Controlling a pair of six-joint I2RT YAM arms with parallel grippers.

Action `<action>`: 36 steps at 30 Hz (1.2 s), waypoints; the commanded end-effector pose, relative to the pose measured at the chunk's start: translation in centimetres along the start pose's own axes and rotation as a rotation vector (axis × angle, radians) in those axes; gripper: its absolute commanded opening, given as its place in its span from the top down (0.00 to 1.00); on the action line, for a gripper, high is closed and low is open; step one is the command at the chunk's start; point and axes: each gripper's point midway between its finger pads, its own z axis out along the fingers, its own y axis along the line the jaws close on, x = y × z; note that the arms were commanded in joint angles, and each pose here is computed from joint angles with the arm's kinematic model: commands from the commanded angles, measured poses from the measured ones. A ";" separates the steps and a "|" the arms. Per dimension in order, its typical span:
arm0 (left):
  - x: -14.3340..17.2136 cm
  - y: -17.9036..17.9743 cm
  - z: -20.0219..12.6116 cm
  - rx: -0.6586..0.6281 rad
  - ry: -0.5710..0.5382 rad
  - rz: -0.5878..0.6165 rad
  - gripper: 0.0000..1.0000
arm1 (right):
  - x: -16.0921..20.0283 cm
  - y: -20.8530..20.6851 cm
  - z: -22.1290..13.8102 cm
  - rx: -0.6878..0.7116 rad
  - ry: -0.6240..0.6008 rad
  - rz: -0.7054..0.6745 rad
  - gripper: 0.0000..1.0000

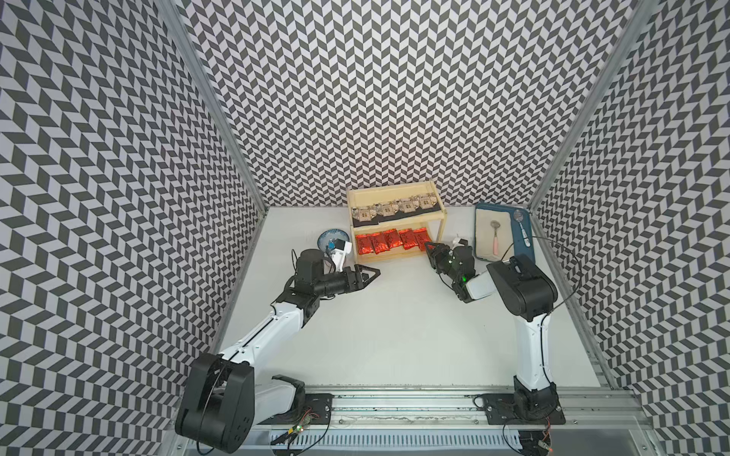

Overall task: Place the tea bags on the shelf by color
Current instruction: Place the tea bag on the shelf, then reset both arms

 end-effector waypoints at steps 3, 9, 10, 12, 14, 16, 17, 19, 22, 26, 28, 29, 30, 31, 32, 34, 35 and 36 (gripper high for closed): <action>-0.7 -0.4 -0.6 0.024 -0.027 0.016 0.22 | 1.7 -2.7 -0.5 0.117 0.080 0.036 0.61; -1.3 0.6 -0.6 -0.025 -0.045 0.002 0.22 | 3.2 -2.8 -1.8 0.158 0.127 0.018 0.58; -1.4 0.8 -0.6 -0.031 -0.044 -0.004 0.22 | 3.7 -3.0 -2.0 0.166 0.141 0.026 0.58; -1.5 0.9 -0.5 -0.036 -0.040 -0.004 0.22 | 4.4 -3.2 -2.2 0.183 0.158 0.026 0.58; -1.7 1.2 -0.5 -0.049 -0.049 0.002 0.22 | 4.5 -3.6 -2.5 0.209 0.154 0.024 0.58; -1.8 1.4 -0.5 -0.050 -0.059 -0.010 0.22 | 4.6 -4.3 -3.0 0.237 0.147 0.042 0.58; -1.8 1.4 -0.5 -0.048 -0.058 -0.014 0.22 | 4.7 -4.5 -3.2 0.248 0.150 0.048 0.57; -2.0 1.4 -0.5 -0.051 -0.060 -0.011 0.22 | 5.2 -4.1 -3.6 0.251 0.165 0.039 0.57; -2.5 1.7 -1.2 -0.107 -0.087 0.010 0.22 | 6.0 -2.2 -5.1 0.202 0.194 -0.014 0.57; -4.0 1.4 -4.0 -0.257 -0.204 0.115 0.13 | 6.8 1.8 -10.3 0.126 0.202 -0.274 0.56; -5.8 1.3 -6.6 -0.385 -0.316 0.183 0.05 | 6.4 4.4 -13.0 0.067 0.202 -0.490 0.56; -6.5 1.1 -7.7 -0.424 -0.369 0.210 0.01 | 5.9 4.5 -13.8 0.096 0.191 -0.531 0.56; -7.4 1.1 -9.2 -0.480 -0.444 0.233 0.00 | 3.3 5.6 -15.3 0.157 0.069 -0.662 0.55; -8.4 1.0 -10.8 -0.532 -0.526 0.248 0.00 | 1.0 7.0 -16.9 0.202 -0.049 -0.749 0.53; -9.0 1.3 -12.1 -0.579 -0.601 0.264 0.00 | -0.6 8.5 -18.4 0.217 -0.146 -0.860 0.40; -9.3 3.2 -14.0 -0.688 -0.739 0.390 0.00 | -4.5 10.5 -21.7 0.246 -0.415 -1.025 0.23; -9.2 4.6 -13.9 -0.774 -0.728 0.481 0.01 | -5.0 11.0 -22.5 0.209 -0.449 -1.068 0.26; -9.3 6.4 -13.9 -0.875 -0.691 0.531 0.00 | -4.9 10.8 -23.0 0.159 -0.450 -1.067 0.29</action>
